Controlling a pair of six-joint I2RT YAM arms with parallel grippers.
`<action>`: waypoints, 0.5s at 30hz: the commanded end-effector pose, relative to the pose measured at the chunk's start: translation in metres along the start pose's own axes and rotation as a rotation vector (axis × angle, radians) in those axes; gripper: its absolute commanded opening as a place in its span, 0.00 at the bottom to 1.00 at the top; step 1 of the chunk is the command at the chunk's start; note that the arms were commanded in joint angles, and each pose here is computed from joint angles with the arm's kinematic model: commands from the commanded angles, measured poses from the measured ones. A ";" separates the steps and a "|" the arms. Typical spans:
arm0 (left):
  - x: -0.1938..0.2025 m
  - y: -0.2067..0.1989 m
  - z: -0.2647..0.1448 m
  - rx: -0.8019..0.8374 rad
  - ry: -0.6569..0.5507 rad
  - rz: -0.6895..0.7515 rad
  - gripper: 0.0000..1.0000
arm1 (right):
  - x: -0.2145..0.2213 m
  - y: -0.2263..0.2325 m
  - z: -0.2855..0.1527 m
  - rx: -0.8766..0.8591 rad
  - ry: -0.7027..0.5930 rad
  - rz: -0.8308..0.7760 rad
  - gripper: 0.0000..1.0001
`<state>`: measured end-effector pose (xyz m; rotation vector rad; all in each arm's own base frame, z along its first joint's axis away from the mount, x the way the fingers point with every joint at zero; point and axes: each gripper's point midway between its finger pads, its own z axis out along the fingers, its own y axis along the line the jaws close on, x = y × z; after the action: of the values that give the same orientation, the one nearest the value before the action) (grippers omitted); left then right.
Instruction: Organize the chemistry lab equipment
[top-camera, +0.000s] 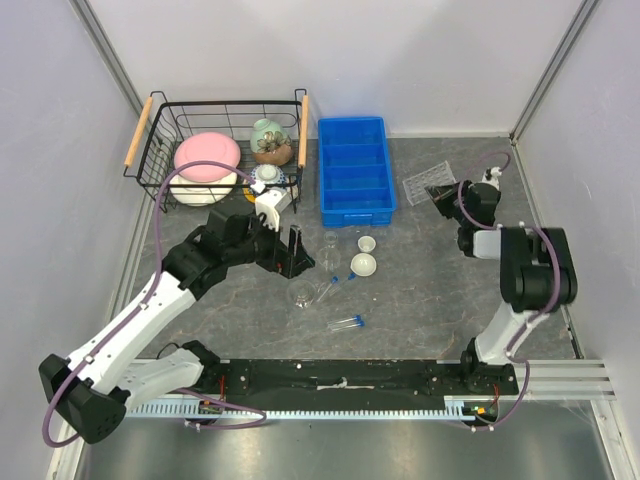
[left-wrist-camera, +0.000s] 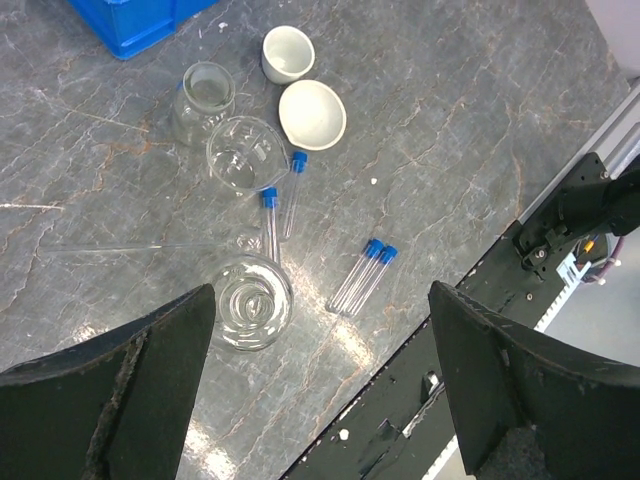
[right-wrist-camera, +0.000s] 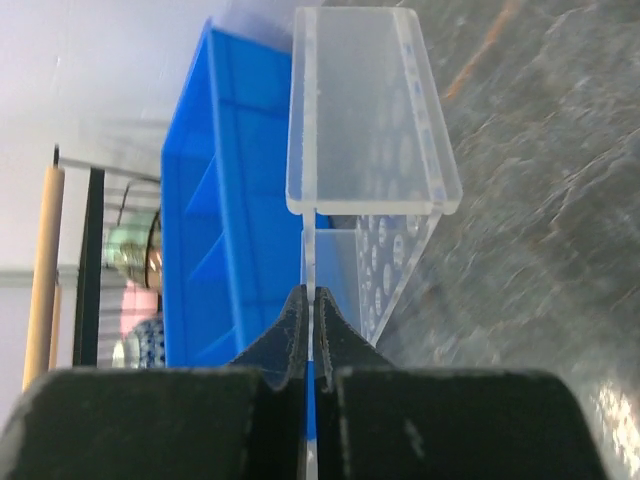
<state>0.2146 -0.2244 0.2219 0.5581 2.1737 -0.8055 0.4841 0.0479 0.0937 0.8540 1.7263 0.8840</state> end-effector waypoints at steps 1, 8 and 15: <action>-0.010 -0.011 -0.012 0.037 -0.045 0.025 0.94 | 0.011 0.016 -0.039 0.080 0.164 -0.189 0.00; -0.011 -0.021 -0.021 0.078 -0.056 0.011 0.92 | 0.026 0.018 -0.102 0.183 0.310 -0.280 0.00; -0.007 -0.024 -0.026 0.096 -0.060 0.018 0.91 | 0.055 0.023 -0.172 0.211 0.478 -0.303 0.00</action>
<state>0.2015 -0.2227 0.2421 0.5777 2.1030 -0.8567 0.3605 0.0649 0.1347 0.5969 2.1752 0.7160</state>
